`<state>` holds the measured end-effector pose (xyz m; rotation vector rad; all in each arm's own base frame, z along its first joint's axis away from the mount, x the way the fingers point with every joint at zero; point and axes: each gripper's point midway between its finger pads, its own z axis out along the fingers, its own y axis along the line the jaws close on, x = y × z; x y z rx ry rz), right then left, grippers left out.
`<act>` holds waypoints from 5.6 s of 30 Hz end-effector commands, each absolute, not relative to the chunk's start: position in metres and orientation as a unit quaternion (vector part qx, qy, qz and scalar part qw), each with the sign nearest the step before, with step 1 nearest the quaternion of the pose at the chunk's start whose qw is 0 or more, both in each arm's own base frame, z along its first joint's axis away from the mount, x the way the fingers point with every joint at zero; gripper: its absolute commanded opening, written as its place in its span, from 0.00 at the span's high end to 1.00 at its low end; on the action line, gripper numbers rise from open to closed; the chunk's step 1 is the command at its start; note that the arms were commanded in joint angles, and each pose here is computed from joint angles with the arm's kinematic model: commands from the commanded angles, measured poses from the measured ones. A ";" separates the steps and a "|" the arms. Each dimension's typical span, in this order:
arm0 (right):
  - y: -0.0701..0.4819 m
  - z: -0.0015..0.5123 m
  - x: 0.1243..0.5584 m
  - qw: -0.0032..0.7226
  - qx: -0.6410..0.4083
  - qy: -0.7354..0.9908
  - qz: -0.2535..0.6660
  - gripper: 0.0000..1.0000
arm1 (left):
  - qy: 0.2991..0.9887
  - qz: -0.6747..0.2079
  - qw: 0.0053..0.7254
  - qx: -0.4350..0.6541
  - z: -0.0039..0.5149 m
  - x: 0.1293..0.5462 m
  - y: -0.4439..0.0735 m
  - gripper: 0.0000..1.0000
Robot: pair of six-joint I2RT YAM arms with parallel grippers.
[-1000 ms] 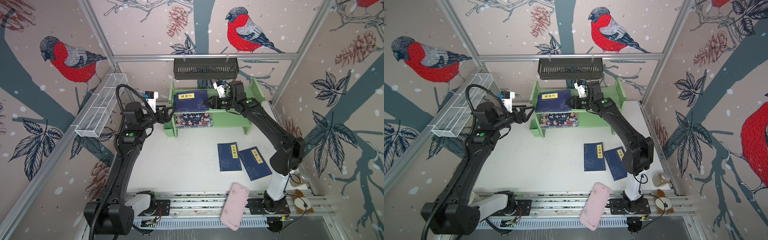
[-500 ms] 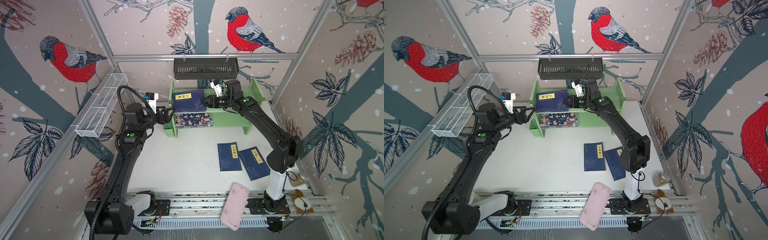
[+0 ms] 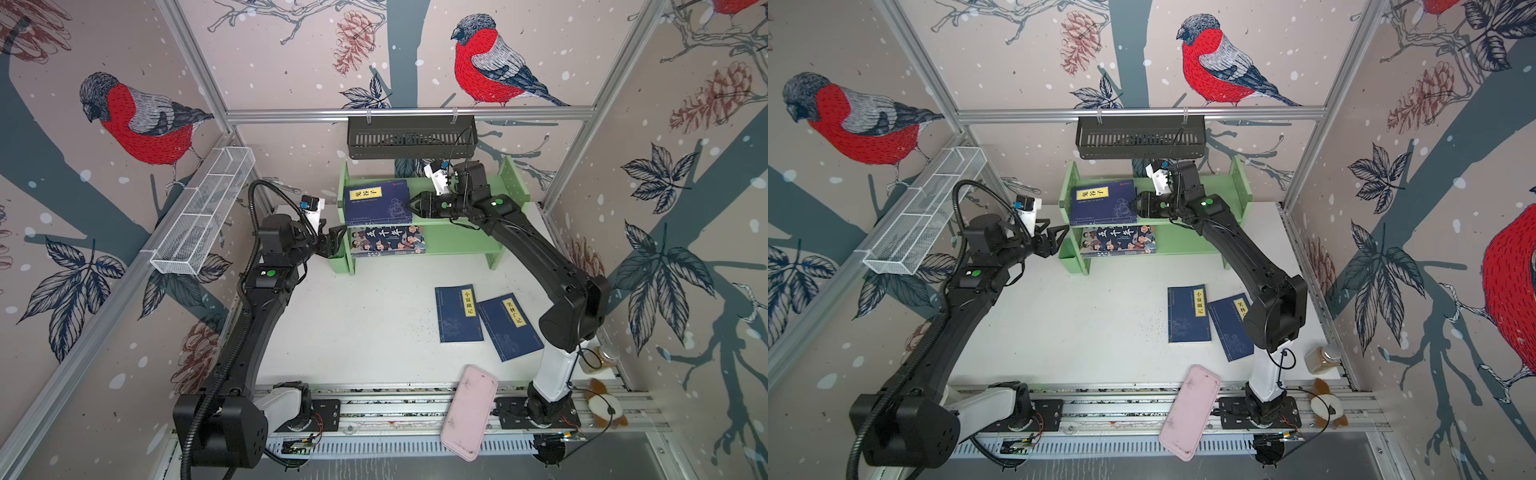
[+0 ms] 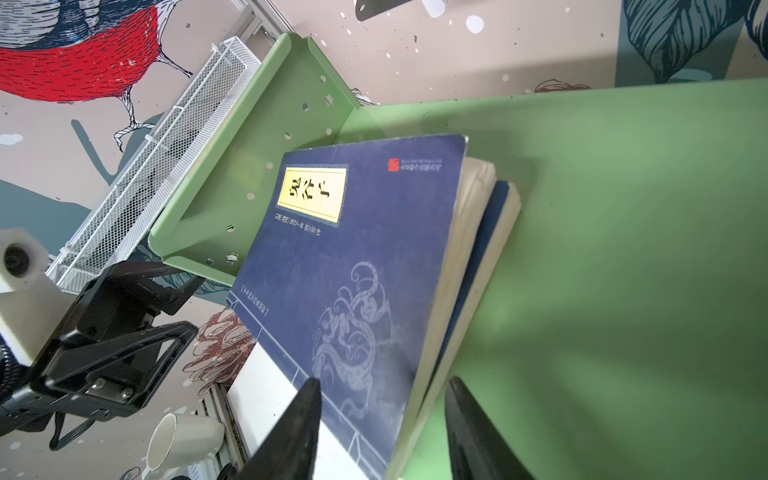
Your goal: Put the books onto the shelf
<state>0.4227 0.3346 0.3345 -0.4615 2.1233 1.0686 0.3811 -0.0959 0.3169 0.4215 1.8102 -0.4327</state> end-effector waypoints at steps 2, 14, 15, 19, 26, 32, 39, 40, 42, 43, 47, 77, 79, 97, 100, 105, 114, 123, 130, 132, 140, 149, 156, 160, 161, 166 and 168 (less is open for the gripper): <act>0.335 0.341 0.417 0.361 -0.184 0.810 0.423 0.50 | 0.747 -0.168 0.603 0.223 0.322 0.383 -0.104 0.33; 0.337 0.343 0.405 0.354 -0.192 0.800 0.445 0.51 | 0.735 -0.160 0.624 0.213 0.318 0.395 -0.104 0.46; 0.338 0.344 0.405 0.354 -0.193 0.798 0.447 0.51 | 0.735 -0.158 0.625 0.212 0.318 0.397 -0.104 0.47; 0.339 0.345 0.405 0.353 -0.195 0.797 0.450 0.51 | 0.735 -0.155 0.628 0.204 0.319 0.399 -0.102 0.51; 0.340 0.343 0.404 0.349 -0.197 0.797 0.452 0.51 | 0.736 -0.153 0.630 0.197 0.315 0.400 -0.101 0.57; 0.341 0.343 0.403 0.348 -0.199 0.796 0.453 0.51 | 0.734 -0.152 0.631 0.197 0.315 0.401 -0.102 0.60; 0.342 0.343 0.404 0.348 -0.199 0.797 0.453 0.51 | 0.736 -0.152 0.630 0.198 0.313 0.401 -0.104 0.67; 0.342 0.343 0.404 0.348 -0.198 0.797 0.453 0.51 | 0.735 -0.151 0.630 0.198 0.313 0.401 -0.104 0.68; 0.342 0.343 0.404 0.348 -0.199 0.797 0.453 0.51 | 0.735 -0.149 0.632 0.198 0.314 0.401 -0.104 0.68; 0.342 0.343 0.404 0.347 -0.200 0.796 0.453 0.51 | 0.735 -0.149 0.631 0.197 0.314 0.401 -0.104 0.68; 0.343 0.343 0.404 0.347 -0.200 0.796 0.454 0.51 | 0.735 -0.147 0.632 0.196 0.314 0.401 -0.103 0.72; 0.302 0.357 0.410 0.417 -0.158 0.809 0.384 0.50 | 0.764 -0.154 0.594 0.201 0.310 0.384 -0.106 0.43; 0.284 0.356 0.401 0.437 -0.141 0.812 0.359 0.49 | 0.773 -0.159 0.580 0.201 0.315 0.376 -0.106 0.41; 0.176 0.149 0.281 0.370 0.037 0.893 0.254 0.40 | 0.788 -0.436 0.397 0.176 0.243 0.287 -0.162 0.30; 0.173 0.119 0.284 0.331 0.043 0.914 0.232 0.39 | 0.779 -0.467 0.380 0.174 0.230 0.281 -0.168 0.27; 0.162 0.100 0.288 0.319 0.046 0.925 0.202 0.39 | 0.784 -0.466 0.376 0.167 0.216 0.278 -0.167 0.21; 0.139 0.094 0.287 0.332 0.074 0.916 0.213 0.38 | 0.791 -0.454 0.375 0.166 0.202 0.275 -0.164 0.18; 0.129 0.104 0.287 0.353 0.091 0.901 0.234 0.36 | 0.793 -0.459 0.367 0.163 0.194 0.273 -0.164 0.10; 0.118 0.094 0.284 0.338 0.098 0.908 0.228 0.35 | 0.792 -0.455 0.371 0.165 0.192 0.272 -0.160 0.07; 0.117 0.091 0.283 0.338 0.100 0.907 0.230 0.34 | 0.791 -0.456 0.374 0.165 0.192 0.270 -0.159 0.07; 0.117 0.071 0.279 0.314 0.099 0.915 0.233 0.33 | 0.797 -0.446 0.377 0.154 0.185 0.270 -0.155 0.06; 0.128 0.056 0.275 0.275 0.065 0.929 0.237 0.34 | 0.799 -0.458 0.364 0.138 0.182 0.277 -0.157 0.06; 0.138 0.043 0.268 0.252 0.051 0.935 0.245 0.35 | 0.803 -0.454 0.362 0.129 0.179 0.282 -0.154 0.07; 0.154 0.039 0.267 0.236 0.027 0.940 0.245 0.35 | 0.805 -0.452 0.363 0.124 0.180 0.282 -0.152 0.07; 0.158 0.039 0.266 0.234 0.020 0.941 0.244 0.35 | 0.805 -0.451 0.365 0.125 0.180 0.282 -0.152 0.07; 0.185 0.041 0.265 0.228 -0.017 0.941 0.249 0.36 | 0.807 -0.445 0.368 0.125 0.176 0.278 -0.150 0.07; 0.198 0.044 0.264 0.228 -0.034 0.939 0.255 0.36 | 0.808 -0.442 0.370 0.123 0.176 0.278 -0.149 0.07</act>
